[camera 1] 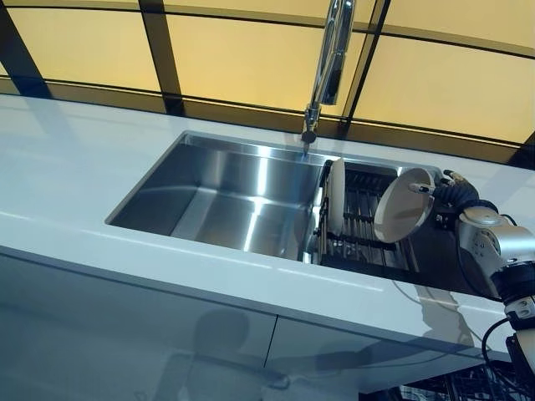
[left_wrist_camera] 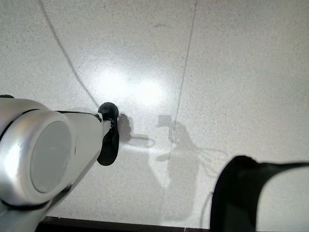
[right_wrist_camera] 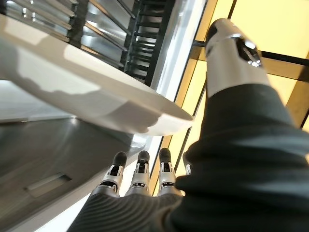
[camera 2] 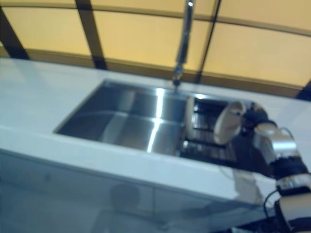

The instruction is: Take plates into dishwasher

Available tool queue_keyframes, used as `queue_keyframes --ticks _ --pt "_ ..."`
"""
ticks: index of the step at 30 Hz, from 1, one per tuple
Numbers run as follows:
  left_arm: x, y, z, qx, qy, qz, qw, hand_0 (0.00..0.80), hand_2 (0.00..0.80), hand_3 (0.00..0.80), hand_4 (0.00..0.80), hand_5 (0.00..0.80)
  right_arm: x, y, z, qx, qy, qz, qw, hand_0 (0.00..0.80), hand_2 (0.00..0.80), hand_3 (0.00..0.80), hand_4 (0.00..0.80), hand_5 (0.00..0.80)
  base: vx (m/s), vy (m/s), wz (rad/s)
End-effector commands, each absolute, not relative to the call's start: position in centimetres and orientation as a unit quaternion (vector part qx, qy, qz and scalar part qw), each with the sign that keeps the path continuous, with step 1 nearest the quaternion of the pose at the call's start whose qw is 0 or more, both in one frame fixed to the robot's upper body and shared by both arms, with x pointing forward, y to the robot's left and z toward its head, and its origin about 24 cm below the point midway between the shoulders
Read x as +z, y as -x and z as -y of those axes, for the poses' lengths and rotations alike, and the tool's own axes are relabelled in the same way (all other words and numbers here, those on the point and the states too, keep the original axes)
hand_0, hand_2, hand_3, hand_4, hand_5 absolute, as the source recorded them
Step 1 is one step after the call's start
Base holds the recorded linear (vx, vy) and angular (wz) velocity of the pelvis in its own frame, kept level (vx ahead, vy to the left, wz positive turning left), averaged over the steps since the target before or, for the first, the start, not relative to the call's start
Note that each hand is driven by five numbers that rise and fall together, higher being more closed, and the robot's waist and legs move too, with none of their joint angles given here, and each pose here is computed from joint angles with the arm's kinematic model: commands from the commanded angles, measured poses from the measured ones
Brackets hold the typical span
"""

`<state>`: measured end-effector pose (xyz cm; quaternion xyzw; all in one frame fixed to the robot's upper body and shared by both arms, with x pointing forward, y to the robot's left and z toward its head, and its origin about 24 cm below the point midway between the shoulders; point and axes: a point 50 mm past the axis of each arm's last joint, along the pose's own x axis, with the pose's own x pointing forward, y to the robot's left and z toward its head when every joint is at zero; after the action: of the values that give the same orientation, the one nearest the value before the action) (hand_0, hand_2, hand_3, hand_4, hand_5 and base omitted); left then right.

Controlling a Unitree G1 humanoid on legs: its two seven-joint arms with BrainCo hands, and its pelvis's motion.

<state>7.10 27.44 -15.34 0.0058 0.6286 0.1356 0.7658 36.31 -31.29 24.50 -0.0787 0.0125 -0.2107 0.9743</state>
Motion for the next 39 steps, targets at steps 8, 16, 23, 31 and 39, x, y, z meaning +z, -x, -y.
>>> queue_keyframes --ticks 8,16,23,31,39 --pt "-15.2 -7.4 -27.8 0.125 -0.036 -0.632 0.764 0.0 0.0 0.0 0.0 0.0 28.4 -36.8 28.8 -0.185 0.106 0.047 0.976 0.0 0.0 0.0 0.0 0.0 0.0 0.0 0.0" --pt "-15.2 -7.6 -27.8 0.123 -0.036 -0.628 0.767 0.0 0.0 0.0 0.0 0.0 27.7 -36.9 29.2 -0.189 0.107 0.027 0.976 0.0 0.0 0.0 0.0 0.0 0.0 0.0 0.0" --pt "-15.2 -7.6 -27.7 0.122 -0.034 -0.627 0.769 0.0 0.0 0.0 0.0 0.0 27.6 -37.0 29.4 -0.188 0.11 0.022 0.976 0.0 0.0 0.0 0.0 0.0 0.0 0.0 0.0" --pt "-15.2 -7.8 -27.5 0.123 -0.03 -0.623 0.772 0.0 0.0 0.0 0.0 0.0 27.6 -37.1 29.3 -0.187 0.112 0.017 0.976 0.0 0.0 0.0 0.0 0.0 0.0 0.0 0.0" --pt "-15.2 -7.9 -27.4 0.122 -0.026 -0.62 0.775 0.0 0.0 0.0 0.0 0.0 26.8 -37.1 29.7 -0.193 0.105 -0.001 0.976 0.0 0.0 0.0 0.0 0.0 0.0 0.0 0.0"
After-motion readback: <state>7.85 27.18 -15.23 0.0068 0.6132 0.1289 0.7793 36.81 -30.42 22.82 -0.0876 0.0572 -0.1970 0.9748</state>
